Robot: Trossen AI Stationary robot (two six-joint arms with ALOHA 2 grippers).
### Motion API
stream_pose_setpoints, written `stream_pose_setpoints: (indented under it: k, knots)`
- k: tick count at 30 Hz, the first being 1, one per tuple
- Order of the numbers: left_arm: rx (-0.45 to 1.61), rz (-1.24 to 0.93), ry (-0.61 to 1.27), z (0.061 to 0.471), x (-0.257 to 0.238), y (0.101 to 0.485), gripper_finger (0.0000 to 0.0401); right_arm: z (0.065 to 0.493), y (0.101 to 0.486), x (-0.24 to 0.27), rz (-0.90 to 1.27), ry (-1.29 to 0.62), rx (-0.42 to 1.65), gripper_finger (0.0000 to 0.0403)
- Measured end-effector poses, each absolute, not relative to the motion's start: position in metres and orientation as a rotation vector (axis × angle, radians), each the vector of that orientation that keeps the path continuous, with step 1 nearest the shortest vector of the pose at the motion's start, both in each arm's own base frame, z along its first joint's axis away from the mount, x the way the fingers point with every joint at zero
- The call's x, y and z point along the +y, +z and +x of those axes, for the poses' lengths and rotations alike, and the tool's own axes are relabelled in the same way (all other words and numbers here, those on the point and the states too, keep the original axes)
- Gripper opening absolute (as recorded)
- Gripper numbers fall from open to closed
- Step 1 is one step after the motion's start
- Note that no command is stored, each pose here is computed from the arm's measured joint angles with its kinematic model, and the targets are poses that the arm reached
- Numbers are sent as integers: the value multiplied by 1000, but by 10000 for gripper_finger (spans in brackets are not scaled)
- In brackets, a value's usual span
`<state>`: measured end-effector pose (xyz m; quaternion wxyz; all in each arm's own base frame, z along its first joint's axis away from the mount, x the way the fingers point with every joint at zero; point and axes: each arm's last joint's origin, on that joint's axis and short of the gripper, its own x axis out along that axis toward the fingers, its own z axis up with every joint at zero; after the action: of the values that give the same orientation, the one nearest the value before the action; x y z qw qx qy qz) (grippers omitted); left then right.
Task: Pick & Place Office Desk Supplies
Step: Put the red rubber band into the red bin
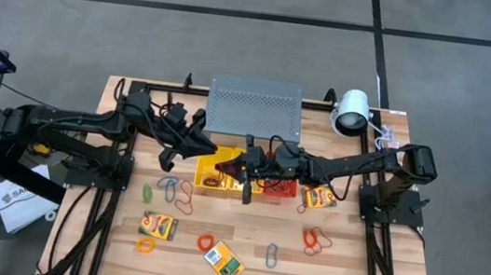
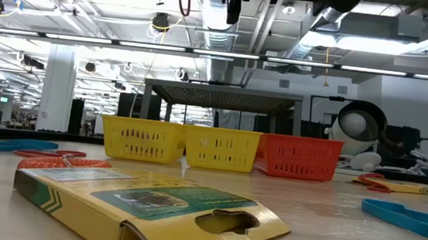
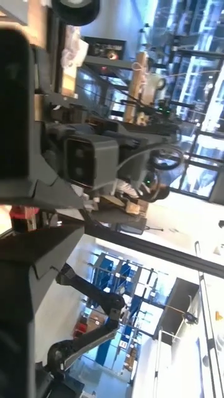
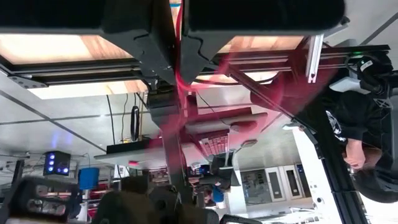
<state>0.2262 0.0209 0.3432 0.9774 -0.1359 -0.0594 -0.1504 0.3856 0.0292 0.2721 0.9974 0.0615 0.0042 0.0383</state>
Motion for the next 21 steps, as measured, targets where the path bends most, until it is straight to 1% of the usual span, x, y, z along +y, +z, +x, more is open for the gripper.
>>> stream_pose_setpoints:
  k: [7,11,16,21]
  knots:
    - [-148,-259,-306,222,20,348,155,386,272,29,123,78,11,1]
    - [-153,-258,-307,219,20,350,202,385,272,29,120,78,10,1]
    - [-137,-260,-286,206,22,353,231,376,284,29,102,78,37,0]
    - [-91,-249,-254,193,24,354,233,355,311,28,59,78,25,0]
